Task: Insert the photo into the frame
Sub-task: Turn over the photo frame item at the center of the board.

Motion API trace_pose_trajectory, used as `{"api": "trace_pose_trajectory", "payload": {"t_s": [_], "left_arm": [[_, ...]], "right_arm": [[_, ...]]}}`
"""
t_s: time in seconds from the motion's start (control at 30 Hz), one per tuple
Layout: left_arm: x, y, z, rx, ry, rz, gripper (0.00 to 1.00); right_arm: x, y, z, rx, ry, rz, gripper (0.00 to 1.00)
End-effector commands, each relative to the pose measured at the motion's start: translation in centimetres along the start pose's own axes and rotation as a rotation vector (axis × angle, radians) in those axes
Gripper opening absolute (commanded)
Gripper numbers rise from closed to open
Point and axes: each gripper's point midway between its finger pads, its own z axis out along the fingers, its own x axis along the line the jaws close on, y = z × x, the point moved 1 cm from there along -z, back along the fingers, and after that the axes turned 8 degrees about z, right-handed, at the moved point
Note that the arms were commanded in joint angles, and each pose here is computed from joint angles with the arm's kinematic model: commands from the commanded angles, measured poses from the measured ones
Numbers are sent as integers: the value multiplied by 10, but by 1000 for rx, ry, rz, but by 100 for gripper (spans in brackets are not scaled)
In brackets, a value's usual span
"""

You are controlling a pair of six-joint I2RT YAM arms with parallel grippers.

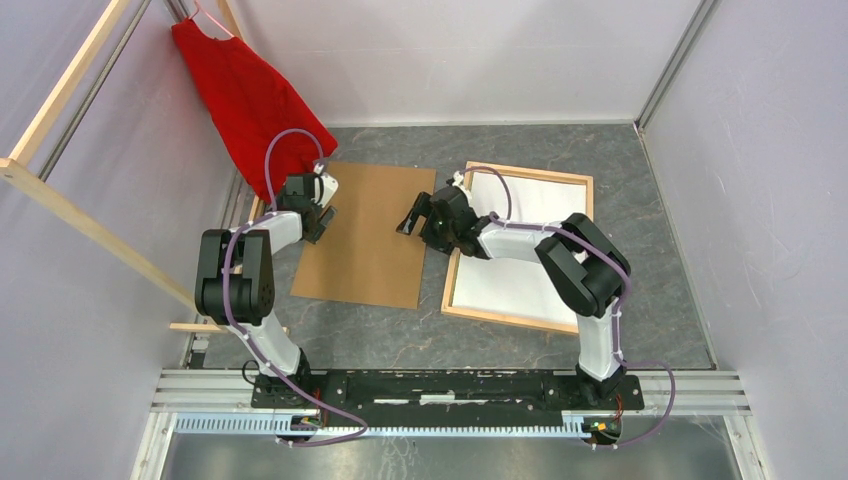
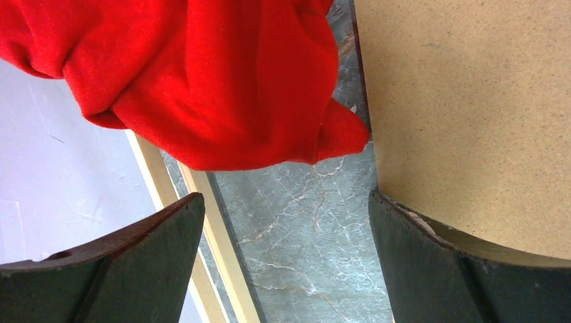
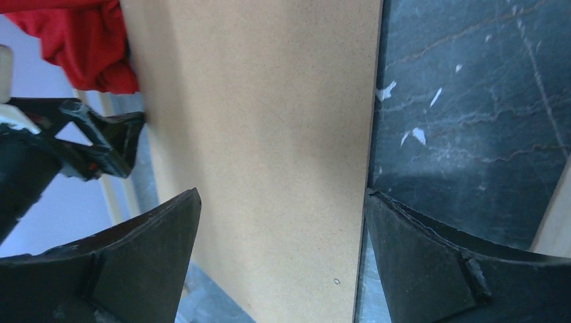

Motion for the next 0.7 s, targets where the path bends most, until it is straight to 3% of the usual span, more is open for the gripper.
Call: {"api": "trace_pose_trajectory", "payload": {"t_s": [0.0, 0.5, 0.67], "left_arm": [[-80, -25, -4, 44, -322, 42, 99], [-88, -19, -18, -4, -403, 55, 98], [-88, -16, -21, -14, -416, 51, 98]], "right_arm": [[121, -7, -53, 85, 488, 121, 96], [196, 2, -135, 115, 962, 187, 92], [191, -6, -124, 156, 928, 188, 91]]}}
